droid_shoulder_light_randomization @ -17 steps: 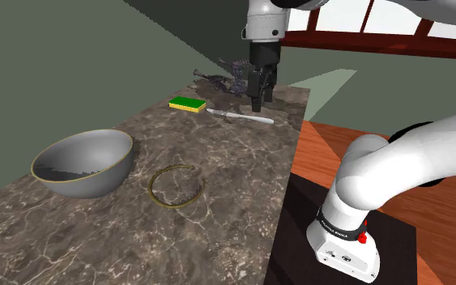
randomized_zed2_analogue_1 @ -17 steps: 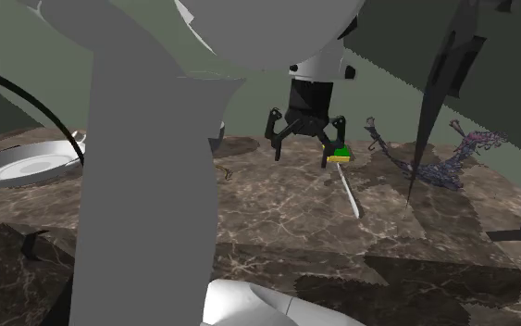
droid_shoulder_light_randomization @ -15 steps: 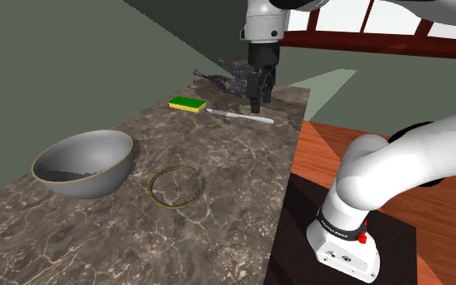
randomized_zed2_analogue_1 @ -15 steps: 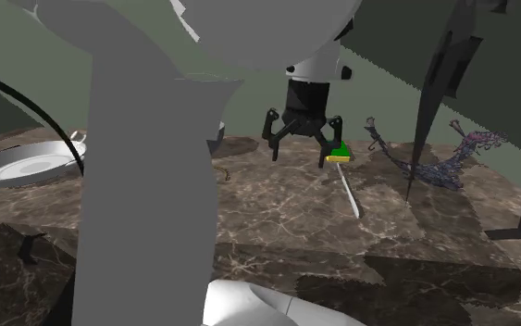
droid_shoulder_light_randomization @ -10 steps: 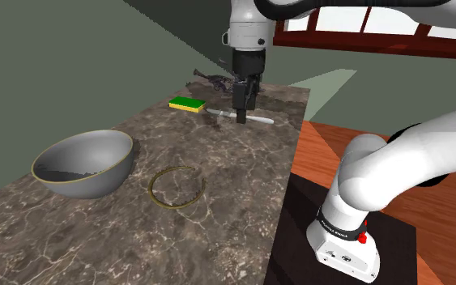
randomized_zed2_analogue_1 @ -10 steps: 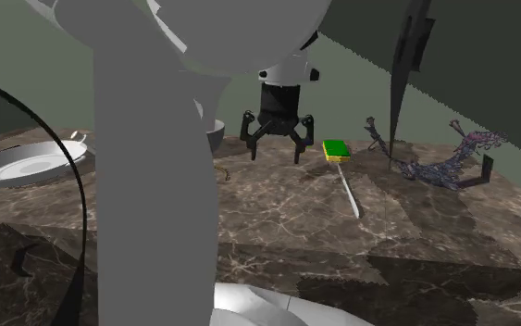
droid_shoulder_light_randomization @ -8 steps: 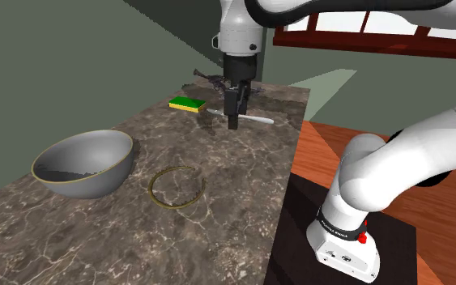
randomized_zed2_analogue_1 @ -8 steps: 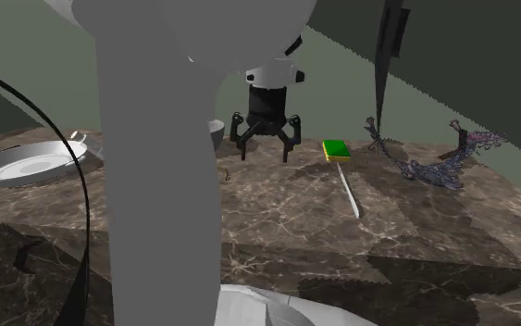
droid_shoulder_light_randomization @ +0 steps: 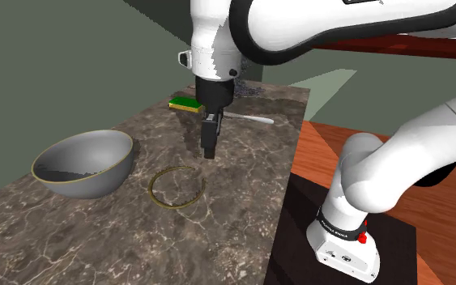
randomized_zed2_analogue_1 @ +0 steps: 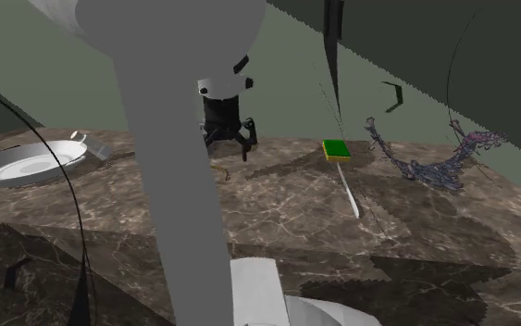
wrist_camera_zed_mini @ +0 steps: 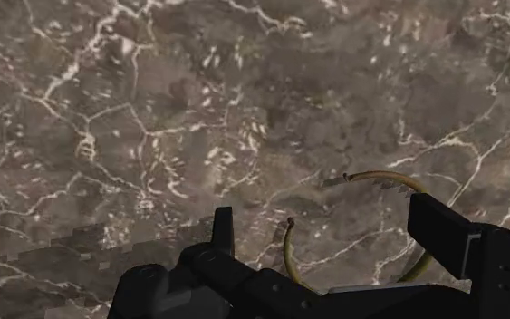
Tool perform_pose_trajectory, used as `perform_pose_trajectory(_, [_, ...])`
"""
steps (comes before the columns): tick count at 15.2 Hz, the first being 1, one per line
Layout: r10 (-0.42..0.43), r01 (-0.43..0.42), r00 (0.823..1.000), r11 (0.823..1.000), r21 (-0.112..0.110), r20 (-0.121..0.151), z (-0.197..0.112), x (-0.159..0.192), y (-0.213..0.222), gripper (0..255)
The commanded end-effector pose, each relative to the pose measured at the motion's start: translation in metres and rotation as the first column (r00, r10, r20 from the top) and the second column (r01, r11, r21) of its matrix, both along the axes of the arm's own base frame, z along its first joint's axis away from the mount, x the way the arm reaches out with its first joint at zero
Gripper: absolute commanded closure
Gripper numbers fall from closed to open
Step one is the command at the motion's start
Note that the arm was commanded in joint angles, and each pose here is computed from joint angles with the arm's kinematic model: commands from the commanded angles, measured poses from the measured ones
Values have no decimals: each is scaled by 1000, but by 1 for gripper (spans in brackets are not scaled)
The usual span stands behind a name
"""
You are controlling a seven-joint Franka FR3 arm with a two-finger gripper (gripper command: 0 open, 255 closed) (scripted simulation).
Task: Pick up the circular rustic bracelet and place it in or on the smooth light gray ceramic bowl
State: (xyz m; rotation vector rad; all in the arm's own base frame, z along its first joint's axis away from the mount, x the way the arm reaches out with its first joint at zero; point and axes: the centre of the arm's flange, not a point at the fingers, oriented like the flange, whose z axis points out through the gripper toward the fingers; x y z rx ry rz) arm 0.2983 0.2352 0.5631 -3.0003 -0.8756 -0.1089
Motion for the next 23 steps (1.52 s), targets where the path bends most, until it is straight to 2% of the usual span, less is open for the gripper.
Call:
perform_pose_trajectory(1, [58, -58, 998, 998, -1, 25, -8, -6, 28, 0])
perform_pose_trajectory(5, [169, -169, 983, 986, -9, 71, -21, -21, 77, 0])
perform_pose_trajectory(9, [270, -270, 956, 963, -21, 113, -33, -40, 121, 0])
perform_pose_trajectory(17, [270, -270, 956, 963, -21, 113, -72, -33, 123, 0])
perform_pose_trajectory(23, [270, -270, 956, 963, -21, 113, -72, -33, 123, 0])
